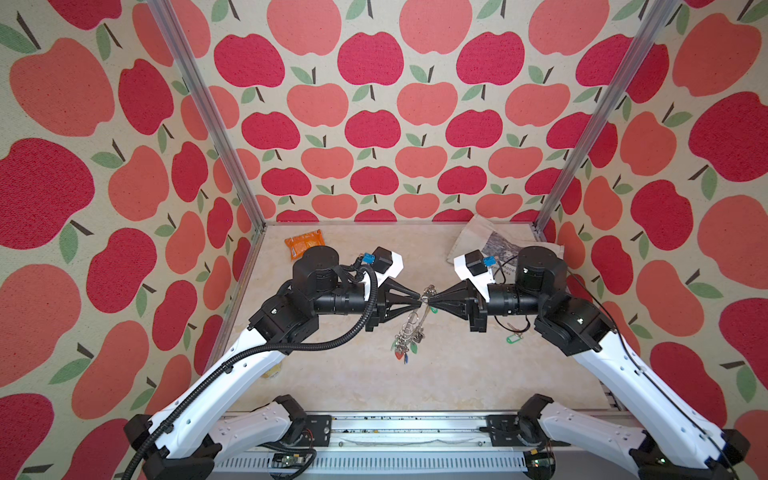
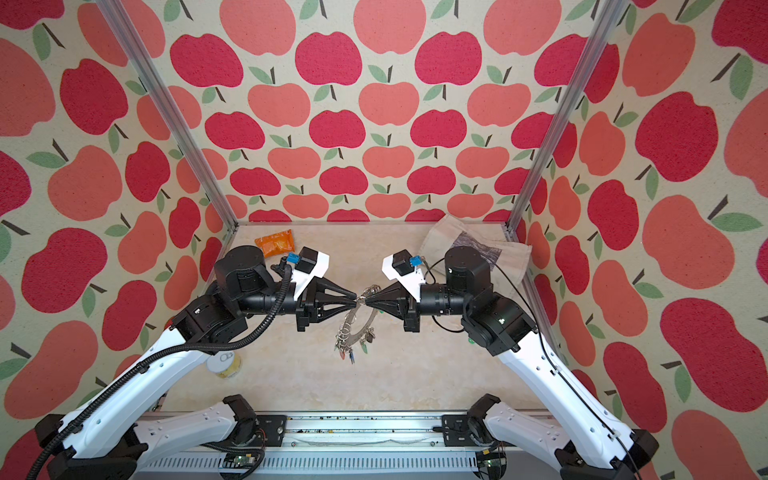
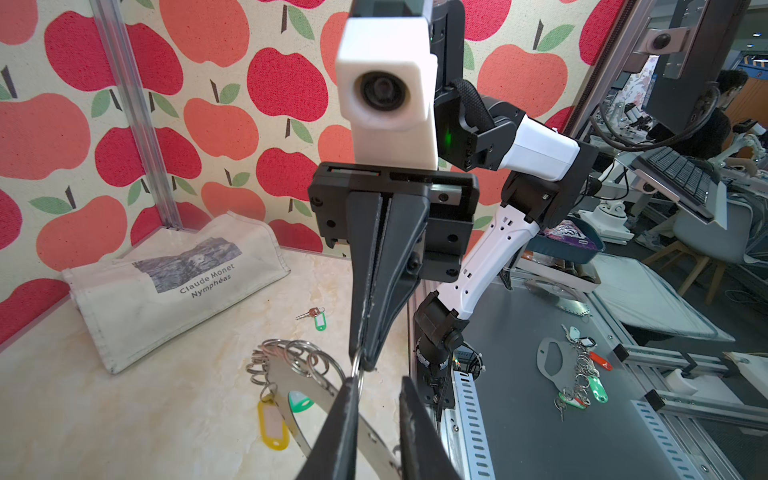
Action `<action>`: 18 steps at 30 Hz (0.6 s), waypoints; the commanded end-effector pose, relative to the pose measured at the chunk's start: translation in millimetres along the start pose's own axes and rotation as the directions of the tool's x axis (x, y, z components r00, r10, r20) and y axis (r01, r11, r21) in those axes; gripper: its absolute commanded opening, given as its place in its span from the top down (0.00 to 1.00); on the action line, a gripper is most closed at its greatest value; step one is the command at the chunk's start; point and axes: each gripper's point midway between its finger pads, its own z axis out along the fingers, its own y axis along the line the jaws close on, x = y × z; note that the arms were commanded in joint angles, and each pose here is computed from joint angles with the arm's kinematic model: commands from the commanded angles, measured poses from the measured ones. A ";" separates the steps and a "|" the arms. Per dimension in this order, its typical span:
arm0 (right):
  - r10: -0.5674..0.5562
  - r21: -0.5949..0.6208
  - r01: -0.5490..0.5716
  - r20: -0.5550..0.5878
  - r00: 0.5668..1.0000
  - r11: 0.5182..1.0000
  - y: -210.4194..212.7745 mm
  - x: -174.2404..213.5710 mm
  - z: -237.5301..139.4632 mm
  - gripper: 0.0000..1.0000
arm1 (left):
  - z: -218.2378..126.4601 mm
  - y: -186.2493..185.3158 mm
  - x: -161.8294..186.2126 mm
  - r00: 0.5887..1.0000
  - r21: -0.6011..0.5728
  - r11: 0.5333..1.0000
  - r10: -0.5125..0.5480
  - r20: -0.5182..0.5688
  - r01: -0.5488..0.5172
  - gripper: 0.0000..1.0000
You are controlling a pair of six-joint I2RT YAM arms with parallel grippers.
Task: Put the keys on the keyring
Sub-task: 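Grasp the raised plate's top edge with the left gripper beside the right gripper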
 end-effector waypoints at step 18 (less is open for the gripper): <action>-0.064 -0.084 0.071 0.086 0.994 0.994 21.4 -19.0 -8.8 1.00 | 3.0 -6.8 -5.4 0.999 0.043 0.999 0.023 0.034 -0.024 0.82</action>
